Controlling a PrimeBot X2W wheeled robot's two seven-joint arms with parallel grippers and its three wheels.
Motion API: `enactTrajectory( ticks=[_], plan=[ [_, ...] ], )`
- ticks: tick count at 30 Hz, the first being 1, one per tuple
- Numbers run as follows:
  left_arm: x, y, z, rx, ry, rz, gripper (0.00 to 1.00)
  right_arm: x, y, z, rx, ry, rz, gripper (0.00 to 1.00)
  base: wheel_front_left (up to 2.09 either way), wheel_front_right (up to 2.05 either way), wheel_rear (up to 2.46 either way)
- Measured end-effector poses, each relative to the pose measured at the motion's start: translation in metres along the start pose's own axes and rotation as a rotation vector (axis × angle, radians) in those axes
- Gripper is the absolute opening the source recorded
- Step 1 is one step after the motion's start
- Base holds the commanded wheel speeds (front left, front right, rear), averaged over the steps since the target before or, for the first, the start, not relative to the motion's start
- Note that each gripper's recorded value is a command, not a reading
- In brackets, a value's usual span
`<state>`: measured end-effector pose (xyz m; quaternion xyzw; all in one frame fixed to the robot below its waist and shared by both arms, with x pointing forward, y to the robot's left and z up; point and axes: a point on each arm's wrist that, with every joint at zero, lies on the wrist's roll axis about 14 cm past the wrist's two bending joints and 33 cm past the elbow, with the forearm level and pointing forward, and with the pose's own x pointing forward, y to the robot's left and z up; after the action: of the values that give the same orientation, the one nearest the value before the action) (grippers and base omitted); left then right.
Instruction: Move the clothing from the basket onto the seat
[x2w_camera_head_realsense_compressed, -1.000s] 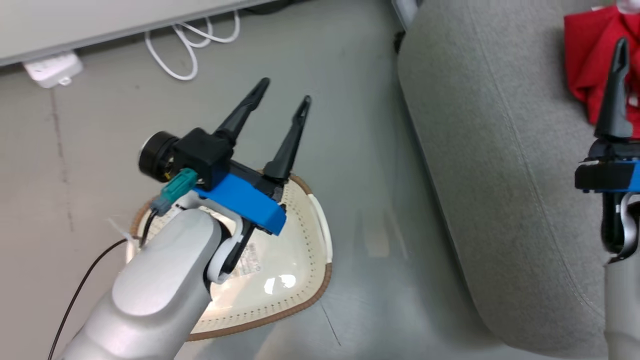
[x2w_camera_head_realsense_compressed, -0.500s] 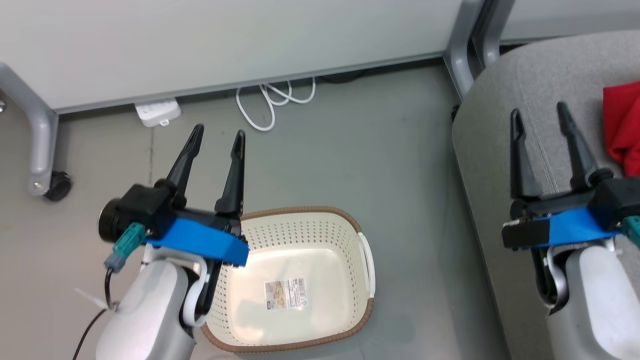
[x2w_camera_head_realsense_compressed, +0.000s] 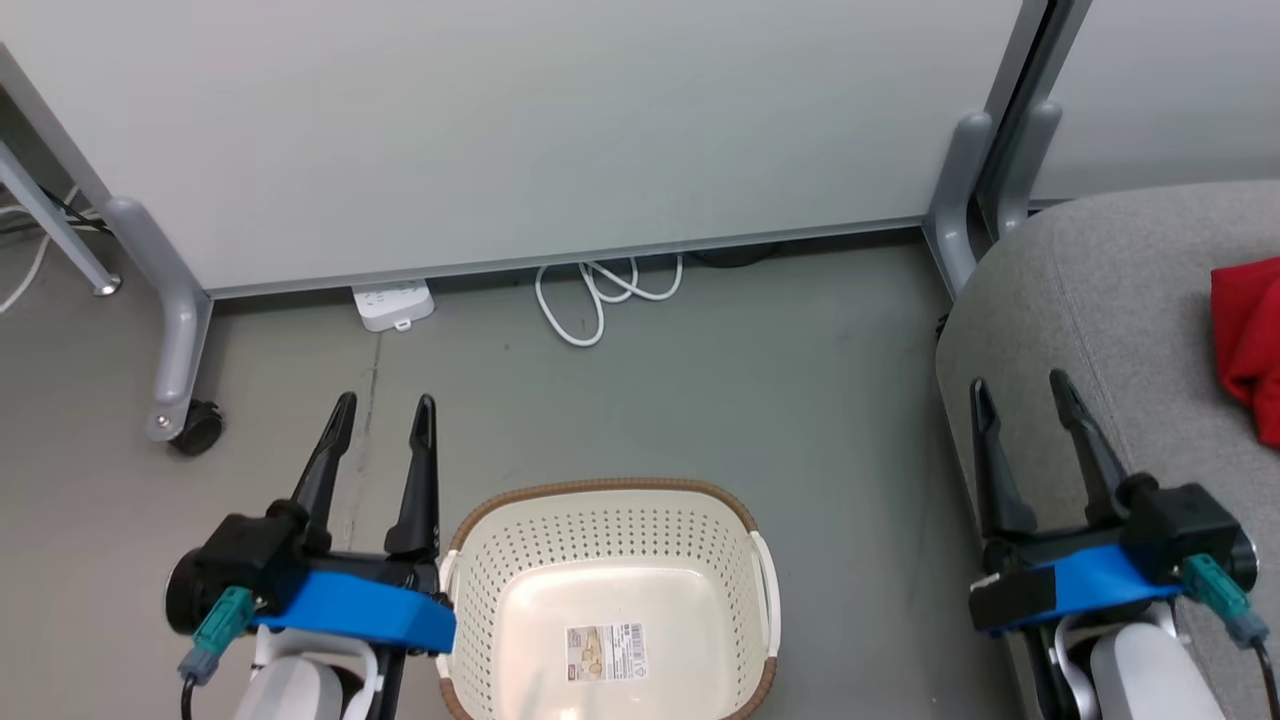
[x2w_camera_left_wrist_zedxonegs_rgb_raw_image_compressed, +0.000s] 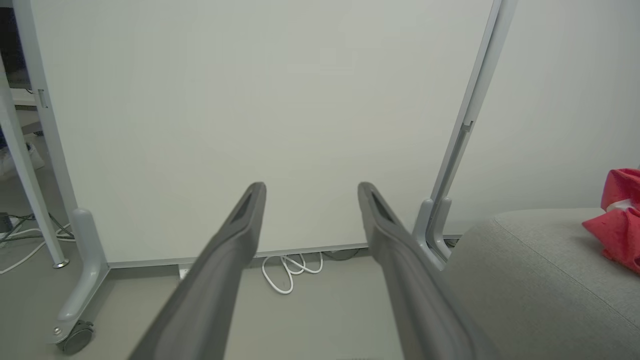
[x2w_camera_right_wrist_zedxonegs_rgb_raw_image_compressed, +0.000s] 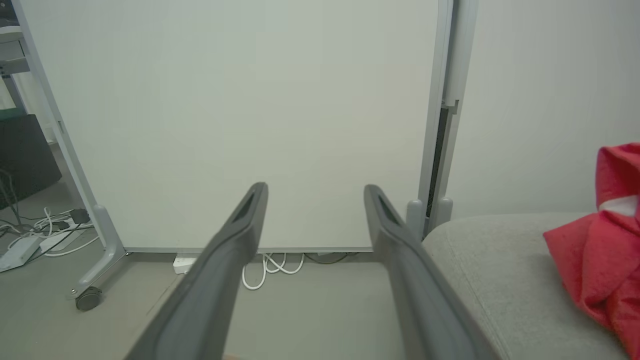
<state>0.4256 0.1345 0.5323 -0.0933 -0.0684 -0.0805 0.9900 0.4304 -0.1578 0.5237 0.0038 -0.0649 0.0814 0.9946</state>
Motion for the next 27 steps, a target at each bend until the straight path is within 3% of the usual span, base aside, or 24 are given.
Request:
enactTrajectory(
  ticks=[14, 27],
  plan=[
    [-0.045, 0.020, 0.000, -0.008, 0.009, 0.073, 1.00, -0.038, 0.011, -0.012, 0.063, 0.048, -0.017, 1.00, 0.00, 0.00, 0.00],
    [-0.058, 0.021, 0.000, -0.027, 0.010, 0.084, 1.00, -0.048, 0.016, -0.015, 0.081, 0.060, -0.015, 1.00, 0.00, 0.00, 0.00]
  ],
)
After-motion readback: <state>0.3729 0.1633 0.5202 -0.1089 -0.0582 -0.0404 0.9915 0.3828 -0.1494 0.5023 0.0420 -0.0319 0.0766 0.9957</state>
